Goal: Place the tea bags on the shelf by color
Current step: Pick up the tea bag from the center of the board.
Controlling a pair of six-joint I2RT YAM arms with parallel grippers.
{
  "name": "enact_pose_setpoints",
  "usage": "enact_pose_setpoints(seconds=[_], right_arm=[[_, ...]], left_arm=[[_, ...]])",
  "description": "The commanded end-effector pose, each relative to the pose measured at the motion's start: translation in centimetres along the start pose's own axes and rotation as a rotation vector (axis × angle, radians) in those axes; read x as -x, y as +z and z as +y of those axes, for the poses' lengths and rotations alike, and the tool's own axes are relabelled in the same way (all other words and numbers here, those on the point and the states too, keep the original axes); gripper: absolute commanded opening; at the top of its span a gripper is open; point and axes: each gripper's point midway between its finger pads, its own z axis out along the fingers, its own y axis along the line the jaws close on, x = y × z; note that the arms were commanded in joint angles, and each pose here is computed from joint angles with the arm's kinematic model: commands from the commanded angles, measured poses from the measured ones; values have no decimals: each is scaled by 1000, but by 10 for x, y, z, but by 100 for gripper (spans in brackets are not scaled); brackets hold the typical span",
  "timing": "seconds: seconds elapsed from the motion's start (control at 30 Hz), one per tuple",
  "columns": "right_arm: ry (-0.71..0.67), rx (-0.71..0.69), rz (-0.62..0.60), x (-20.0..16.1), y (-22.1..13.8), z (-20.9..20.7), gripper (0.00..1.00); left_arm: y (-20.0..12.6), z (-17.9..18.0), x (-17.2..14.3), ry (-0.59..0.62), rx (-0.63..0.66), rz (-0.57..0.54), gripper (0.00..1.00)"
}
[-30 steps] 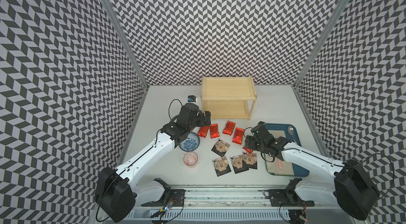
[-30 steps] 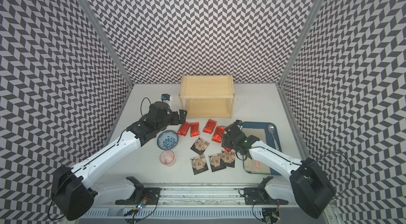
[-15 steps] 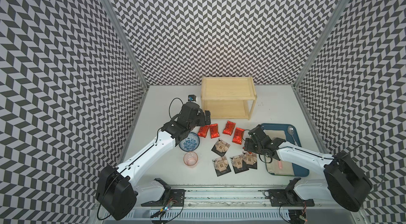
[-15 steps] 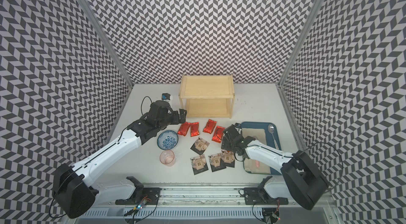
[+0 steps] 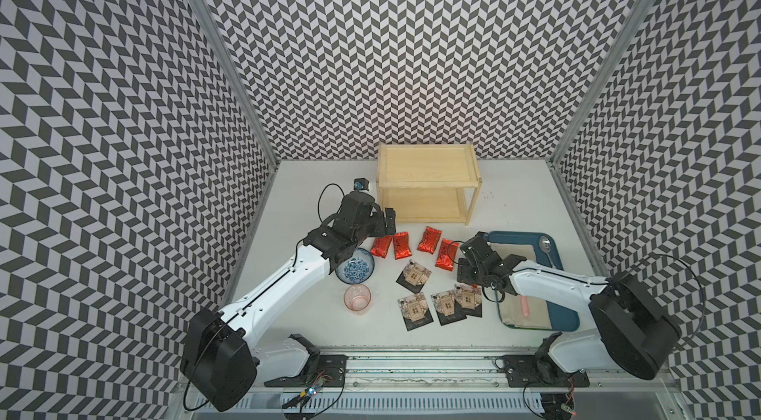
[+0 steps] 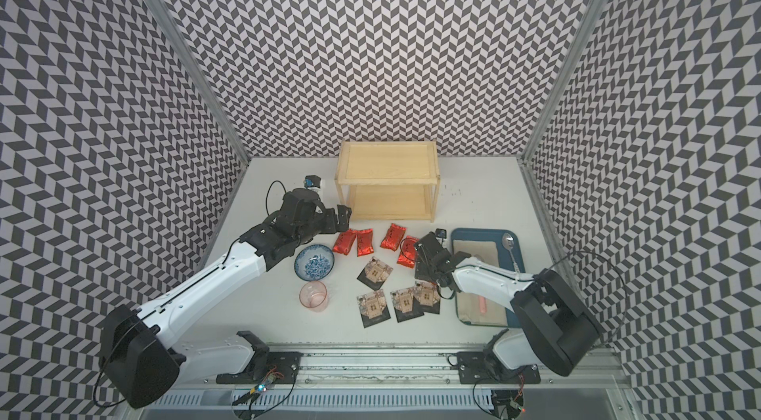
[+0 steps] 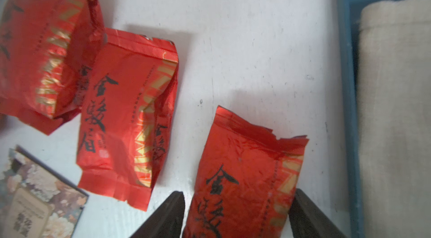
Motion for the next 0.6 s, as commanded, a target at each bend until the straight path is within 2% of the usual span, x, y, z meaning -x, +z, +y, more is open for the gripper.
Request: enact_pose_setpoints(seconds=[0.0, 0.2, 0.57], right_arm=[[-44, -12, -55, 16, 0, 5, 73], [-58, -31, -63, 18, 1, 3, 64], [-46, -40, -100, 29, -11, 0, 59]], left_arm=[[0, -2, -3, 4, -9, 11, 99], [-2, -2, -2, 3, -9, 8, 99], [-9, -6, 6, -15, -29, -22, 99]])
